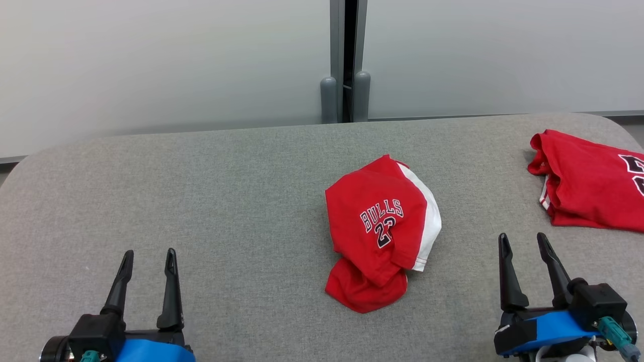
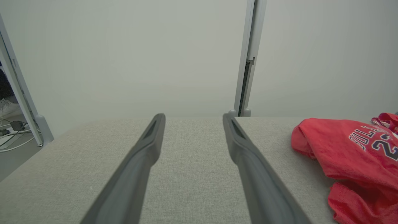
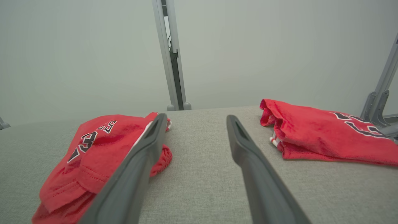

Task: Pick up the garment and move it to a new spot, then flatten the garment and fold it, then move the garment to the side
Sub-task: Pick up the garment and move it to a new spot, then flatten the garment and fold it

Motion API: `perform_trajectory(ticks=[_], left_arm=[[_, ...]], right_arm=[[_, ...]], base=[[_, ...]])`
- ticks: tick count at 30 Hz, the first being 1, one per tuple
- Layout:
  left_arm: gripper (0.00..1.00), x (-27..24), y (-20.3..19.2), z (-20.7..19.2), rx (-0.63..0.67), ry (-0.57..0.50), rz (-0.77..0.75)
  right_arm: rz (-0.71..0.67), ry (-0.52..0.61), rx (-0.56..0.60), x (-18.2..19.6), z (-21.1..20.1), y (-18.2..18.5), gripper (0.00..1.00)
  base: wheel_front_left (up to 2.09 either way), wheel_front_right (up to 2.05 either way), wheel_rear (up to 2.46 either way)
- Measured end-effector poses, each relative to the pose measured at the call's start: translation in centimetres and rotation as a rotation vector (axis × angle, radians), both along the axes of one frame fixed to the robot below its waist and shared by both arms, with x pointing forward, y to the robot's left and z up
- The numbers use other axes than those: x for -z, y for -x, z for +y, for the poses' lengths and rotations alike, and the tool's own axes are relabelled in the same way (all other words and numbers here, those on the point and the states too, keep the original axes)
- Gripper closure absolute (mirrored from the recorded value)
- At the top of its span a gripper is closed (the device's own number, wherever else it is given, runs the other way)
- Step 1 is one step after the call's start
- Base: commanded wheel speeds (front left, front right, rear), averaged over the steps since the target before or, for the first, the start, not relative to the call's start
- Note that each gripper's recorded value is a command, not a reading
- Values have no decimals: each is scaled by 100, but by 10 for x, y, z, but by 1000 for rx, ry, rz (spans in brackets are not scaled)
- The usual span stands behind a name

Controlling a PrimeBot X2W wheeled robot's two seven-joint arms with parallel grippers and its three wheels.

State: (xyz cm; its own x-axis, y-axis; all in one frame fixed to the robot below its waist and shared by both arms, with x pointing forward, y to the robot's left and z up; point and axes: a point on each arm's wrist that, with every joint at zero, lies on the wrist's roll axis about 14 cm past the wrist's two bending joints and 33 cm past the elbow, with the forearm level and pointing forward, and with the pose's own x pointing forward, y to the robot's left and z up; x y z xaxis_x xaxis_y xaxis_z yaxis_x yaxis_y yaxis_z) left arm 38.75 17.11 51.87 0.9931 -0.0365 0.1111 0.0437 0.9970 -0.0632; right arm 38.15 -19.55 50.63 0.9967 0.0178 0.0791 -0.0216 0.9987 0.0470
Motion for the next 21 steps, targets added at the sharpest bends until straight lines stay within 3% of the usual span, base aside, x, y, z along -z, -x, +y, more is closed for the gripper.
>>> perform_trajectory(ticks=[21], left_arm=[[0,5,8,5,-14,5,10]], right_arm=[[30,-6,-26,10,9,6,0]], base=[[0,0,0]])
